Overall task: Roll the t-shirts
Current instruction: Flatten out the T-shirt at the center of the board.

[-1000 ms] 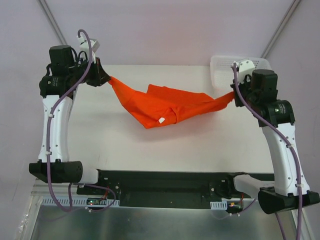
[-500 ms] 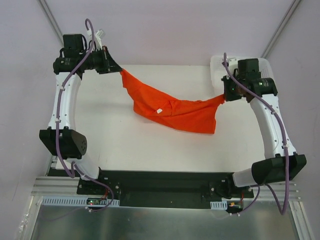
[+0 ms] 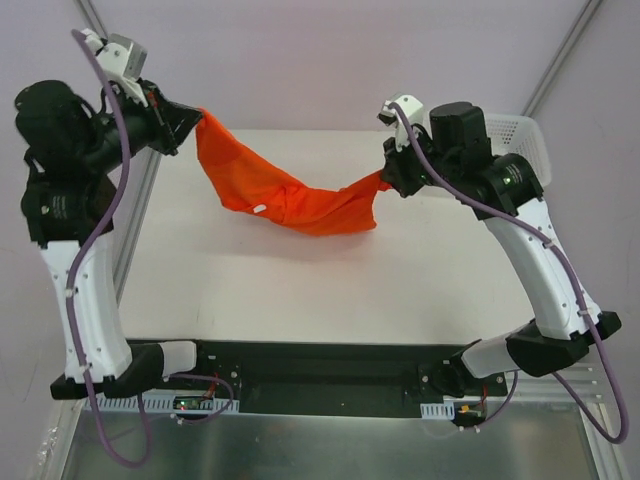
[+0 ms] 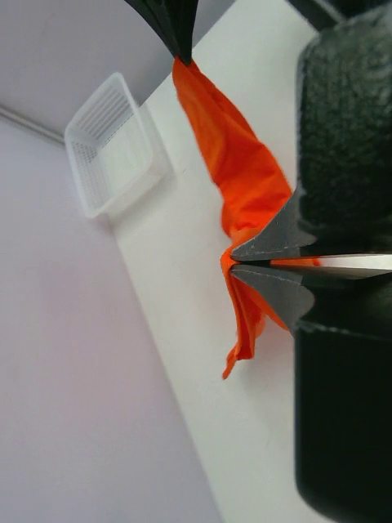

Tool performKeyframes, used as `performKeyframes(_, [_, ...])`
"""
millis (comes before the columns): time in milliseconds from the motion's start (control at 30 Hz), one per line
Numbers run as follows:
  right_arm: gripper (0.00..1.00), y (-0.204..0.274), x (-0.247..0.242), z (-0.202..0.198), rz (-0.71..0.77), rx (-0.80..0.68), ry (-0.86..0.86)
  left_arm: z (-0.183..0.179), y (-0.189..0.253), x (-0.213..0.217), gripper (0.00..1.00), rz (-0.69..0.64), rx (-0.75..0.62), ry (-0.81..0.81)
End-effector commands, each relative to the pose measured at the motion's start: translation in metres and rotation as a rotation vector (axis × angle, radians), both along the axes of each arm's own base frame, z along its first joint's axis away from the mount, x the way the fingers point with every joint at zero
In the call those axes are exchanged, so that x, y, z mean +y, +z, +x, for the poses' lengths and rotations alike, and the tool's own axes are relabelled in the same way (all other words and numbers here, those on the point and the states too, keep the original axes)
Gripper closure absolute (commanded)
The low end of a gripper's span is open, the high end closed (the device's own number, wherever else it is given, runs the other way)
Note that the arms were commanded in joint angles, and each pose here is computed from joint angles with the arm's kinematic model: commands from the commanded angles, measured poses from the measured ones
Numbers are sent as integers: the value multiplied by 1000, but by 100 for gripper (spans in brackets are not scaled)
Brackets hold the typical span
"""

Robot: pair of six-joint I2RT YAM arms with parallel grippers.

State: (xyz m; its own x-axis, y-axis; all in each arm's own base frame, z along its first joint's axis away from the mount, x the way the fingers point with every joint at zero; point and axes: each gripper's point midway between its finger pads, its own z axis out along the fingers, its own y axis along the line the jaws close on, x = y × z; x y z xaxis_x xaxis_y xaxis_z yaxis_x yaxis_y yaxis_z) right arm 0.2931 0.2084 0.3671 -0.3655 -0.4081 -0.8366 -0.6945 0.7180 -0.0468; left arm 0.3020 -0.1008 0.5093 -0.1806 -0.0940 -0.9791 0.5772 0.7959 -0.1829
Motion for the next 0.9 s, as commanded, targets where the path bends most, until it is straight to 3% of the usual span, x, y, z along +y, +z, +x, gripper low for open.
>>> performKeyframes(0, [99,81,-11,-2,129,-208,-78,-36,67,23,100,100,-296,141])
performKeyframes(133, [99,82,-33,-2,152,-195,-215,-42,90,14,100,81,-352,93])
performKeyframes(267, [99,31,-73,1,140,-64,-391,-21,80,-13,100,-32,-235,-68])
performKeyframes(333, [99,9,-88,4,140,1,-464,8,62,-25,100,-84,-134,-114])
performKeyframes(467, [99,-54,-147,5,99,170,-685,48,8,-84,100,-64,13,-259])
performKeyframes(600, [94,-132,-162,-16,50,454,-748,108,-87,-146,100,-83,302,-337])
performKeyframes(700, [71,-179,-176,-32,50,632,-805,133,-142,-178,75,-67,427,-359])
performKeyframes(733, [58,-183,-182,-33,47,642,-824,140,-150,-179,62,-62,439,-335])
performKeyframes(867, [38,-154,-189,-3,51,519,-778,148,-152,-140,39,-69,460,-189])
